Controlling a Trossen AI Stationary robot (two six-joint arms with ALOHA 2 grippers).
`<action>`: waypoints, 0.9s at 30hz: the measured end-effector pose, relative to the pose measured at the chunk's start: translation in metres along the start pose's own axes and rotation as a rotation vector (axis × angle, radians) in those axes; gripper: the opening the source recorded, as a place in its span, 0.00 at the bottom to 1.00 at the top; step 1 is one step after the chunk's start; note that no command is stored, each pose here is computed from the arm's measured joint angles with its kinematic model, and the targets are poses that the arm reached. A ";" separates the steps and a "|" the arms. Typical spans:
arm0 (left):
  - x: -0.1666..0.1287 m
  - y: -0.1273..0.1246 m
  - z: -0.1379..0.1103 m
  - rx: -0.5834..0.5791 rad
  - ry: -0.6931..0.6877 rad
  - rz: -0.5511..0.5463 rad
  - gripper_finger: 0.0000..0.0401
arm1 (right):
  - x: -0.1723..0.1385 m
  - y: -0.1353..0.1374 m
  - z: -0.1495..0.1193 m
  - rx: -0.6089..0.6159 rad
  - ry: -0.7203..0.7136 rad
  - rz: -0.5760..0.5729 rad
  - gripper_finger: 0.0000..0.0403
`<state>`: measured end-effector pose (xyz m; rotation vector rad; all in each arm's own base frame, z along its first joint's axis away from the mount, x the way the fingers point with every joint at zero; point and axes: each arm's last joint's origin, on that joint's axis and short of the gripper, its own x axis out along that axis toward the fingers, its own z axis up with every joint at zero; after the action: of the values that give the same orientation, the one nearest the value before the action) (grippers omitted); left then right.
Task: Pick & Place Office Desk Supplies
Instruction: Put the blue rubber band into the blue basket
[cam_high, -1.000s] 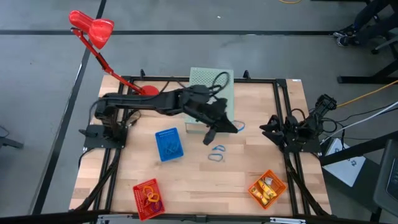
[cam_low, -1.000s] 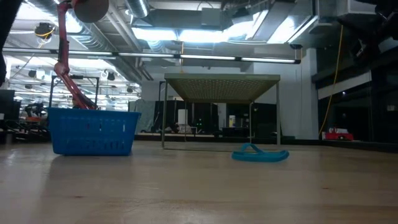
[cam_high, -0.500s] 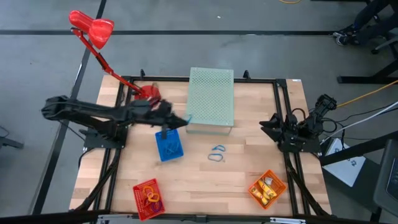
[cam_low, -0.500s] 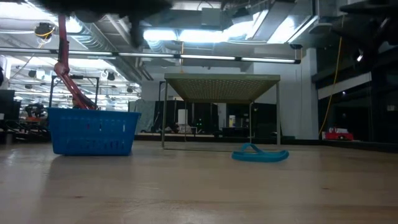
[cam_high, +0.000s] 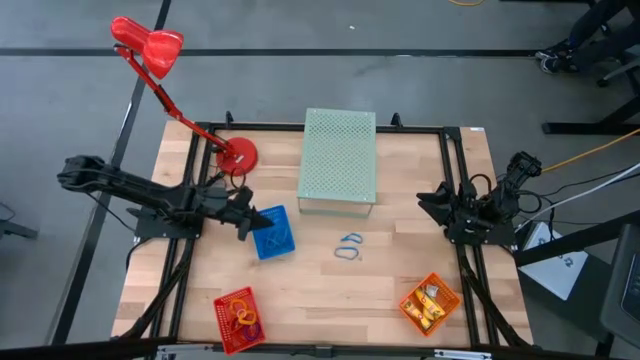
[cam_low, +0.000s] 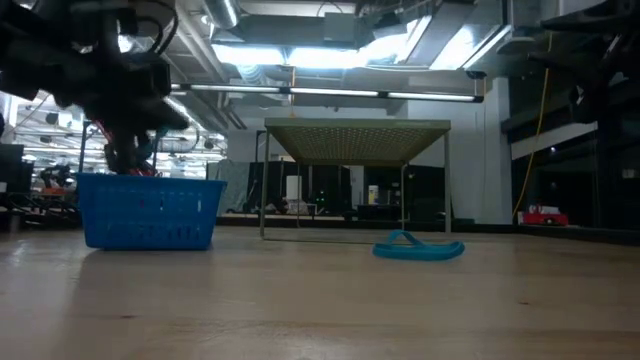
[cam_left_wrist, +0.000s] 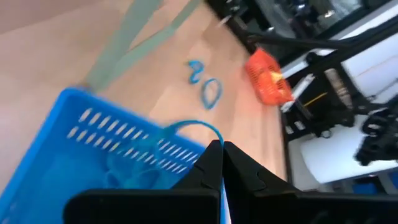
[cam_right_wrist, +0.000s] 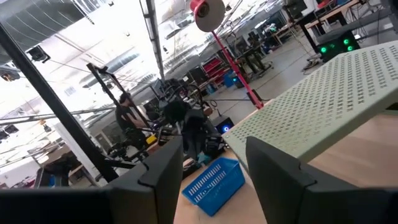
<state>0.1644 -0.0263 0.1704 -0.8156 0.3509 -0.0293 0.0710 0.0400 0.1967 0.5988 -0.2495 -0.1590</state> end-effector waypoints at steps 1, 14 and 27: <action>0.000 0.002 -0.002 -0.007 0.006 0.018 0.01 | 0.000 0.000 0.000 0.000 -0.002 -0.007 0.44; 0.001 0.019 -0.020 -0.179 0.149 0.128 0.21 | 0.000 -0.001 0.000 0.018 -0.014 -0.040 0.44; 0.004 -0.022 0.021 -0.188 -0.167 -0.118 0.50 | 0.000 -0.001 0.000 0.018 -0.009 -0.027 0.44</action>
<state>0.1773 -0.0273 0.1983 -1.0170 0.1484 -0.0385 0.0709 0.0392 0.1964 0.6193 -0.2520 -0.1862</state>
